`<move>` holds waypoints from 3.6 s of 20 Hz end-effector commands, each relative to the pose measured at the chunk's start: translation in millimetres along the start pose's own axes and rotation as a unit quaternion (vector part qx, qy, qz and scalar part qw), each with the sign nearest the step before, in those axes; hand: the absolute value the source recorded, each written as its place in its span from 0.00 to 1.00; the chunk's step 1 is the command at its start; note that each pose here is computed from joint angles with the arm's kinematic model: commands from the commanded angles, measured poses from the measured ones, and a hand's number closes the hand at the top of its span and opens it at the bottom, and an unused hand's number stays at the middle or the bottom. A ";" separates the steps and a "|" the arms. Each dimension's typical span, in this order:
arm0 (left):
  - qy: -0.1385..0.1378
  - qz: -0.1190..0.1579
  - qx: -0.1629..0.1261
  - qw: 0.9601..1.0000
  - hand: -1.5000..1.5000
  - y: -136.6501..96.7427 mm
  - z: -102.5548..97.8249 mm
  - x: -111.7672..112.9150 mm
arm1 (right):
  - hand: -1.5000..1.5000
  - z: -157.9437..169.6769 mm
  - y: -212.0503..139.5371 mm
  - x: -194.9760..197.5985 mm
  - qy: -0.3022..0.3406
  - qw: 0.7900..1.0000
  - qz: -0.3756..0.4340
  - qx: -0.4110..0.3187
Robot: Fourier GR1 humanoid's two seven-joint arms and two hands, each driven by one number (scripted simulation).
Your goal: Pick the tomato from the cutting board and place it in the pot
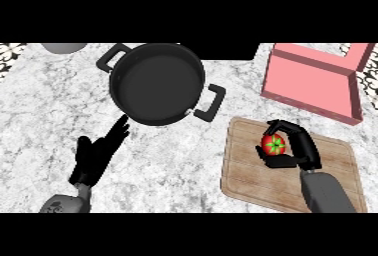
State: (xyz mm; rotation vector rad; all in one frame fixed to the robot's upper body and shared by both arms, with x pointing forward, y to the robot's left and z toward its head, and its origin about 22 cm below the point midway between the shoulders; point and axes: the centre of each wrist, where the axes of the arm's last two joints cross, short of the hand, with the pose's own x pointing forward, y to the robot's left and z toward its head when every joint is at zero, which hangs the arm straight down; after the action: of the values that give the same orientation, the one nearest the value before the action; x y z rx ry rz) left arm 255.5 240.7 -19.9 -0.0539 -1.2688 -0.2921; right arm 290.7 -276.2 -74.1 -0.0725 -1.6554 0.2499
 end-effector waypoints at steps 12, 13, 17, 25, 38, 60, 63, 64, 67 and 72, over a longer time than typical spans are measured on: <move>-0.002 0.008 0.006 1.000 0.50 9.1 -9.2 -5.4 | 1.00 -21.0 55.3 88.5 -0.075 0.987 0.139 -0.025; -0.004 0.008 0.002 1.000 0.50 -10.7 -2.3 0.8 | 1.00 -24.3 58.0 92.6 -0.080 0.985 0.148 -0.023; -0.008 0.012 0.007 1.000 0.50 6.0 -5.6 2.6 | 1.00 -18.8 70.7 127.3 -0.109 0.974 0.197 -0.034; -0.010 -0.005 0.006 1.000 0.50 11.6 -7.7 -7.1 | 1.00 -66.4 92.2 218.0 -0.093 0.958 0.268 -0.032; -0.007 -0.001 -0.013 1.000 0.50 4.4 -6.4 10.2 | 1.00 -155.9 171.0 278.6 -0.030 0.925 0.376 0.033; -0.025 -0.024 -0.055 0.998 0.50 -23.8 -26.8 29.3 | 0.00 -187.0 186.5 223.8 0.259 0.780 0.554 0.133; -0.029 -0.018 -0.061 0.998 0.50 -15.3 -31.1 32.8 | 0.00 -187.7 189.1 240.1 0.190 0.851 0.479 0.105; -0.029 -0.016 -0.064 0.997 0.50 -36.6 -28.4 26.5 | 0.00 -185.6 188.0 237.6 0.161 0.877 0.445 0.083; -0.027 -0.020 -0.052 0.998 0.50 -33.4 -27.9 23.9 | 0.00 -186.3 189.6 260.4 0.093 0.928 0.360 0.031; -0.021 -0.016 -0.050 0.998 0.50 -13.6 -25.1 16.1 | 0.00 -189.5 181.5 279.6 0.048 0.973 0.210 -0.083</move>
State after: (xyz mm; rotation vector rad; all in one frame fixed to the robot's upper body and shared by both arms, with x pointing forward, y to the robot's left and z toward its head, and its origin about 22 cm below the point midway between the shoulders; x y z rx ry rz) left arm 278.0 208.7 -11.8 -0.1288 -1.3033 -0.3890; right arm 430.8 -21.8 159.8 -0.6107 -1.4283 0.6818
